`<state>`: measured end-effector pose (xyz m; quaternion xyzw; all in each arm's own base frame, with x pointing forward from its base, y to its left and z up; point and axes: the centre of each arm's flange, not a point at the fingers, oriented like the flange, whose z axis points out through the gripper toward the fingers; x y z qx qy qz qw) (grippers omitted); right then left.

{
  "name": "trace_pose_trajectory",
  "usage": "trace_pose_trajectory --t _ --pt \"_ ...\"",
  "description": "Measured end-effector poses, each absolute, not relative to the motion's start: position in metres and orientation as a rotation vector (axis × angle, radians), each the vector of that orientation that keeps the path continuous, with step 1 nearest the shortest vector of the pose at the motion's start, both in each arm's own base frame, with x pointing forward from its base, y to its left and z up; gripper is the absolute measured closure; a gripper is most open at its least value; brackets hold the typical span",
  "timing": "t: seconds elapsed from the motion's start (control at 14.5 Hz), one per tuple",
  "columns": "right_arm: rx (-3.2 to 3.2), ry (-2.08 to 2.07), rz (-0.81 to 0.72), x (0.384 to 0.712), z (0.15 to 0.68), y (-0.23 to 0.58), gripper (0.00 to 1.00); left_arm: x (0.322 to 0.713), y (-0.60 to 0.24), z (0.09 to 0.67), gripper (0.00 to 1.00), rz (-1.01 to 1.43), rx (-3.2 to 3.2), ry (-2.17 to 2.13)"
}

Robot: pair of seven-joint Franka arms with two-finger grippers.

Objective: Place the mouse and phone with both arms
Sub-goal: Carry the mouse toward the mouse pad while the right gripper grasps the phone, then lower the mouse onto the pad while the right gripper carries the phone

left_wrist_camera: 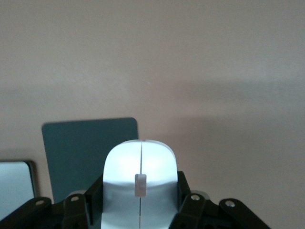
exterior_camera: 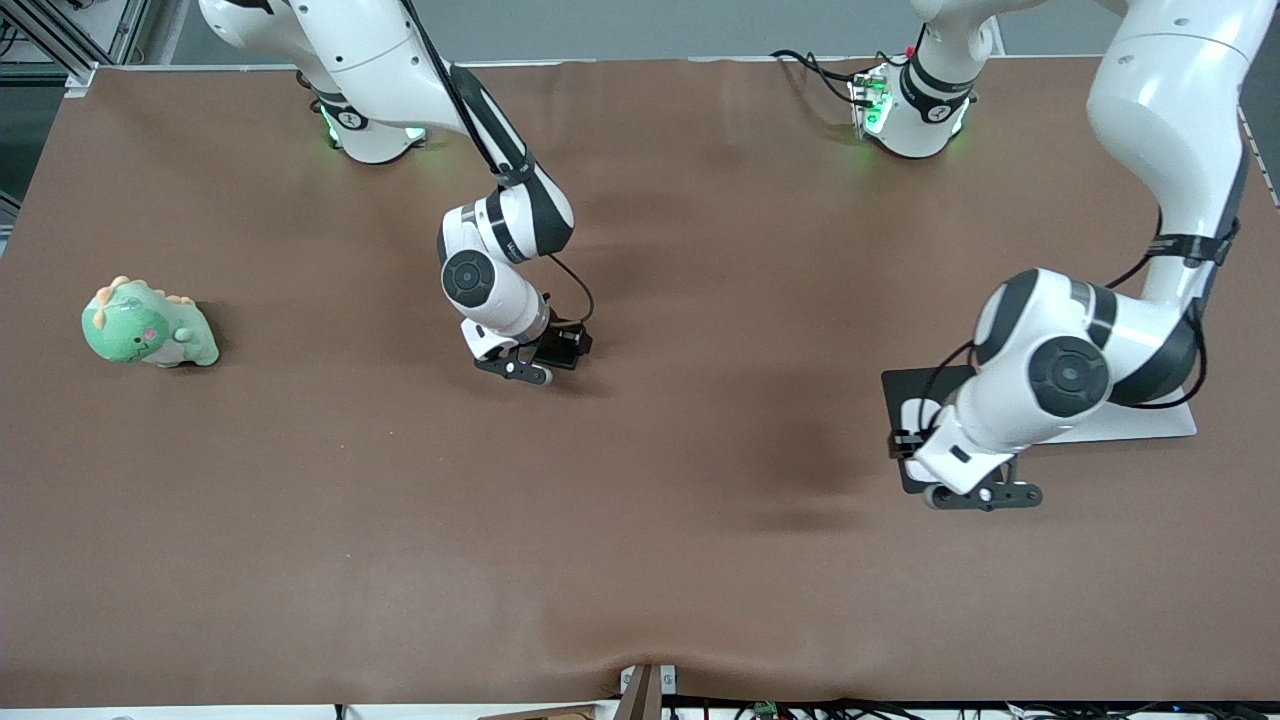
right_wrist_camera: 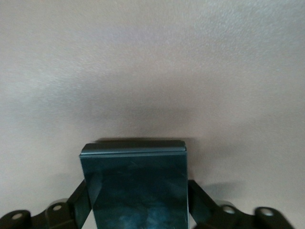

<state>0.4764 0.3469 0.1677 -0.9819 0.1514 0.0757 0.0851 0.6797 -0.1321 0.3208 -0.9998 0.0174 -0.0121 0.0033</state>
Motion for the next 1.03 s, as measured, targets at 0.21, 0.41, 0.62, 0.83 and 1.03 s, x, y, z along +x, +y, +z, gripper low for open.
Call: trace_pose_trajectory --t 0.21,0.41,0.62,0.83,1.03 --pt "-2.928 0.461 0.273 0.481 0.172 0.345 0.19 0.672 -0.119 0.295 0.41 -0.083 -3.133 0.124" --pt "-2.922 0.493 0.320 0.496 0.183 0.332 0.19 0.661 -0.118 0.265 0.41 -0.165 -3.123 0.203" --pt "-2.916 0.504 0.299 0.511 0.195 0.314 0.20 0.655 -0.108 0.240 0.41 -0.208 -3.114 0.250" --pt "-2.934 0.501 0.321 0.522 0.197 0.285 0.20 0.655 -0.093 0.228 0.41 -0.212 -3.106 0.248" --pt "-2.960 0.458 0.312 0.530 0.197 0.240 0.20 0.653 -0.075 0.216 0.41 -0.214 -3.112 0.230"
